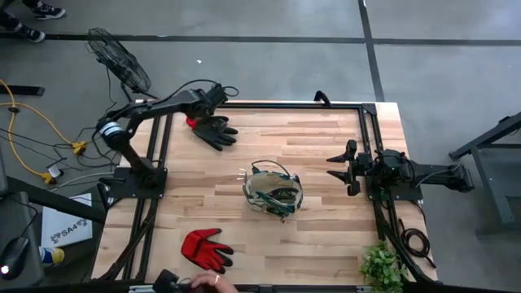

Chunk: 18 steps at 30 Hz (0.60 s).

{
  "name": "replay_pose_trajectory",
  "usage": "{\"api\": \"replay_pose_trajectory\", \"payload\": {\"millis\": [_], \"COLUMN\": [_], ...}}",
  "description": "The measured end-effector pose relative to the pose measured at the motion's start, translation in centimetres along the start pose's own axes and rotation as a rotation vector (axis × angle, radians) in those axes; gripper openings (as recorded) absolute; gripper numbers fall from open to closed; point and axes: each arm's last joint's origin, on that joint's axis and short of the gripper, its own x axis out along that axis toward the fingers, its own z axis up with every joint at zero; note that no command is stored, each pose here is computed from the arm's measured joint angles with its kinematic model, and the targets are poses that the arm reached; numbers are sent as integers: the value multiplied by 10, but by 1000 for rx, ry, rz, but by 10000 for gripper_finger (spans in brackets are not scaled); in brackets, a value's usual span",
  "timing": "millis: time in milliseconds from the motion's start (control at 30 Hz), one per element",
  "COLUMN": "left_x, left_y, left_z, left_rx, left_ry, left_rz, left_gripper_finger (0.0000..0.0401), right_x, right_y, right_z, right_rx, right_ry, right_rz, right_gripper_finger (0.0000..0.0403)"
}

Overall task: Pick & Place Garden tools in Gardening bag
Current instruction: Put the red glove into the gardening bag

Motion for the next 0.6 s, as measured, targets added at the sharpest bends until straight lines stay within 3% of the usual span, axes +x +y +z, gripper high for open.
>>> {"api": "replay_pose_trajectory", "payload": {"millis": [200,600], "left_x": [23,42], "left_y": [3,22], "left_z": [4,8], "left_rx": [29,11], "left_ry": [132,180], "left_rz": [-23,29], "left_gripper_finger": [320,320], "right_x": [0,0], "right_y": [0,0], "right_z": [0,0], "right_rx": [0,0], "right_ry": [0,0], "right_rz": [0,0], "right_gripper_finger": [189,189]}}
